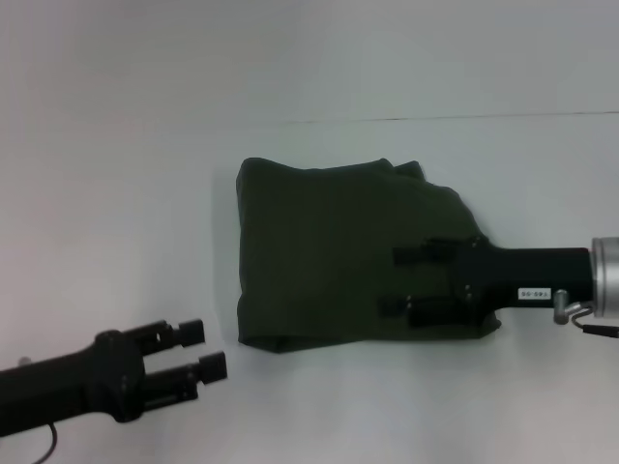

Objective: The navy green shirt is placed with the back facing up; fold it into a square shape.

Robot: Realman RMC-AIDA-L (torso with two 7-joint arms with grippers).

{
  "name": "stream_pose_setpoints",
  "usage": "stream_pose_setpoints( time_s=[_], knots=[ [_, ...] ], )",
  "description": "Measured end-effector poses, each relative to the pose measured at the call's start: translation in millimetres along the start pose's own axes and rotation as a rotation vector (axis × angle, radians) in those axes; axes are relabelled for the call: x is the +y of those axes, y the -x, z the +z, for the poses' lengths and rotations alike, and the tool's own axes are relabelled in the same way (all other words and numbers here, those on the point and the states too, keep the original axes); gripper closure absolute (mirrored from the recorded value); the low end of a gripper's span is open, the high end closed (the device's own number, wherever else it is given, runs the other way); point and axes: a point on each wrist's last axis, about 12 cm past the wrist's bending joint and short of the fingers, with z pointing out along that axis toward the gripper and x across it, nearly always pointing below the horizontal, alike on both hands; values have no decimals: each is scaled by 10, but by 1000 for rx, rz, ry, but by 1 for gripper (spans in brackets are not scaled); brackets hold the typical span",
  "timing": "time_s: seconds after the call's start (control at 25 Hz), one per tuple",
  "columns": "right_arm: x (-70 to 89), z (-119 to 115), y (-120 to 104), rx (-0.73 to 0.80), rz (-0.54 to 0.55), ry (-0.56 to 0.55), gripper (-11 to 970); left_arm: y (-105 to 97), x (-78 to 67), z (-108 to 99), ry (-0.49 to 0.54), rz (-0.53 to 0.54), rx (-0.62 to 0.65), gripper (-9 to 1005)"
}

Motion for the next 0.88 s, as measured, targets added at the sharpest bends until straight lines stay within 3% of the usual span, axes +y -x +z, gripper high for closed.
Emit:
stream_pose_setpoints(
  time_s=[0.28,0.88],
  knots=[
    [32,97,-33,83,-13,41,41,-102,-39,120,-72,-7,120,273],
    [56,106,-77,85,2,52,44,-100,-48,157,-94,-14,131,264]
  ],
)
